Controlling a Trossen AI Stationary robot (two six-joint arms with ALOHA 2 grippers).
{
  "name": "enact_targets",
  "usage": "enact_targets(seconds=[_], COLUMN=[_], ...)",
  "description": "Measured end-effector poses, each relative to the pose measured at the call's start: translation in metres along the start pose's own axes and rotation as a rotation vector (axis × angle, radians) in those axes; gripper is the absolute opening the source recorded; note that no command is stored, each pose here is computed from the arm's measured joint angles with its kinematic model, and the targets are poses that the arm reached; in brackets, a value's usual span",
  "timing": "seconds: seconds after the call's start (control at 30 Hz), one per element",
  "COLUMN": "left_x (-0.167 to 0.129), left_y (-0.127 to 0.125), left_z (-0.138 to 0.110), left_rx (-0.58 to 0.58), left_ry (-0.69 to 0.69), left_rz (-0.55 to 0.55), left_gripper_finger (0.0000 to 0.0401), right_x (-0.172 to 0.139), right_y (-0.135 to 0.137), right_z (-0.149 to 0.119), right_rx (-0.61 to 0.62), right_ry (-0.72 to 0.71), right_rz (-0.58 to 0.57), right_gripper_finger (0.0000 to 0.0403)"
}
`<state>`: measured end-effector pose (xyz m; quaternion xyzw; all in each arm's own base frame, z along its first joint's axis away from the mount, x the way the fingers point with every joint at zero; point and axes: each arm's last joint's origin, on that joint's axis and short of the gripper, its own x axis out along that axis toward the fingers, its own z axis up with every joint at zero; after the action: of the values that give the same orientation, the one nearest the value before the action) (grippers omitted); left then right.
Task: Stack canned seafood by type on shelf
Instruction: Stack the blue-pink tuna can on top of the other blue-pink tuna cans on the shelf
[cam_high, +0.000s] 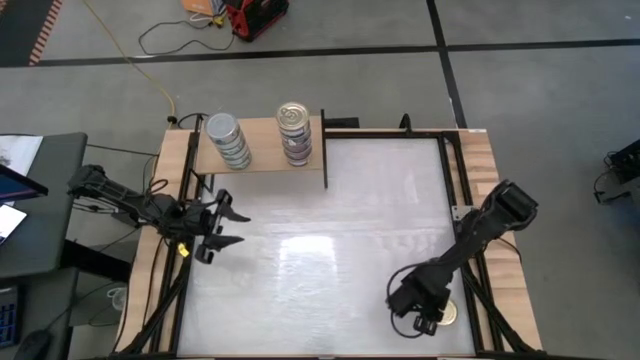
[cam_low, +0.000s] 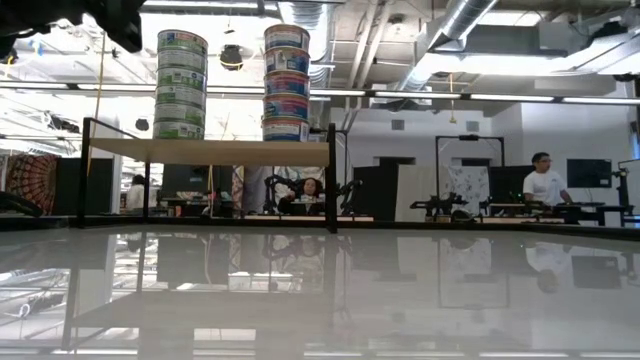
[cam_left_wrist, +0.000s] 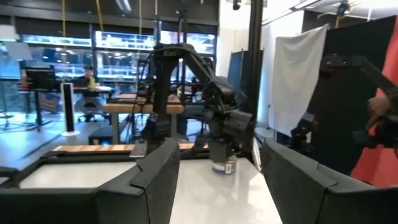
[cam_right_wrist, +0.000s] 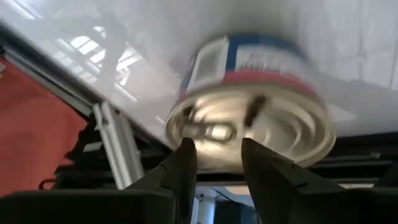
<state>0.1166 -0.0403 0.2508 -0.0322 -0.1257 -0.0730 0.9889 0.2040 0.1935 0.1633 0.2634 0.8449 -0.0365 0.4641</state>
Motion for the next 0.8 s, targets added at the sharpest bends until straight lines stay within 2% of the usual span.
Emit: enact_targets(seconds=[0.17,0.33,0.5,0.63,0.8], left_x=[0.000,0.000,0.000,0.000,0.000], left_y=[-0.001,-0.003,-0.003,-0.003,-0.003], left_z=[0.000,0.000,-0.002,-0.004,-0.005], left_rx=[-0.007,-0.004,0.003,0.017,0.034], left_ry=[-0.001,-0.001,0.024,0.037,0.049], left_rz=[-0.046,-0.092,-0.094,-0.095,-0.095], left_gripper_finger=[0.0215,0.0215,0.0215,0.0215,0.0215], right_x=[0.007,-0.003,-0.036,-0.066,-0.106], right_y=[-0.003,-0.013,-0.017,-0.018,-0.025], right_z=[0.019,0.039,0.057,0.075,0.097], right_rx=[0.004,0.029,-0.022,-0.115,-0.192], right_ry=[0.042,0.033,-0.148,-0.335,-0.576], right_rz=[-0.018,0.009,-0.039,-0.087,-0.207], right_gripper_finger=[0.0147,0.0134,0.0126,0.0125,0.0125])
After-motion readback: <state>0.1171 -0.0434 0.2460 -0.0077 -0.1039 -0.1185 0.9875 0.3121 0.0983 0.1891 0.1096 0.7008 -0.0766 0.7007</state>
